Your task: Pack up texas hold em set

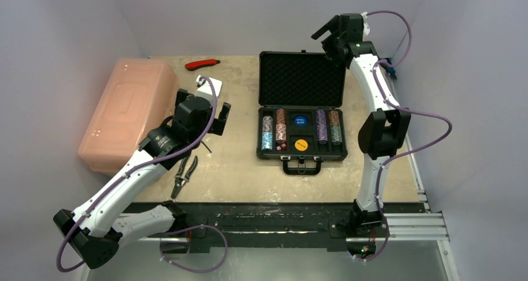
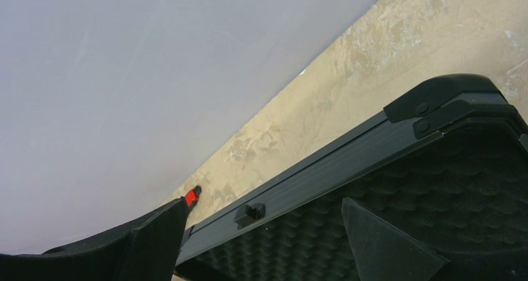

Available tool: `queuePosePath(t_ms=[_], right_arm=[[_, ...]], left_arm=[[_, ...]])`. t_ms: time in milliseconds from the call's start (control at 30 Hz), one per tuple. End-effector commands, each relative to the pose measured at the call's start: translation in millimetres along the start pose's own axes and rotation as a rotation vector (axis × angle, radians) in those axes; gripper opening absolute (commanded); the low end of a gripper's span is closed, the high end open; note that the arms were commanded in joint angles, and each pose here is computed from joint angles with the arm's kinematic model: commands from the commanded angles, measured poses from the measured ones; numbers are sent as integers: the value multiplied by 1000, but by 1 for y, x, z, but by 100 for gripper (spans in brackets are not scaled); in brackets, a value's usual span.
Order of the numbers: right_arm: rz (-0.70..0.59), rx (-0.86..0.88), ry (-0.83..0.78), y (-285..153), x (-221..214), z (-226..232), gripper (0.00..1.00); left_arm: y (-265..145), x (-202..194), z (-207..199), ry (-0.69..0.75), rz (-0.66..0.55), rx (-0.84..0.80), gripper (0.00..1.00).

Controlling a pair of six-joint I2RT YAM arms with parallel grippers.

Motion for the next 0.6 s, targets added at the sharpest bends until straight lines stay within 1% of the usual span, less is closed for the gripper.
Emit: queuePosePath(t_ms=[0, 133, 367, 567], right_arm=[[-24, 57, 40, -6, 10, 14, 99], [-31, 34, 40, -8, 9, 8, 99], [-79, -1, 42, -16, 12, 1, 99], [-110, -22, 44, -6, 15, -4, 99]], left_arm=[[1, 5, 2, -1, -31, 3, 99], [0, 5, 2, -1, -32, 0, 98], [-2, 6, 2, -6, -38, -7, 98], [-2, 5, 2, -6, -38, -6, 97]])
Point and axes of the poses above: each gripper's point midway between its finger pads, its own y axis out along the fingers, its own z axis along the line the jaws close on, x = y × z, the point moved 9 cm from there along -y, back along the fingers, and after that the axes turned 6 degrees about y, right-handed, at the moved point
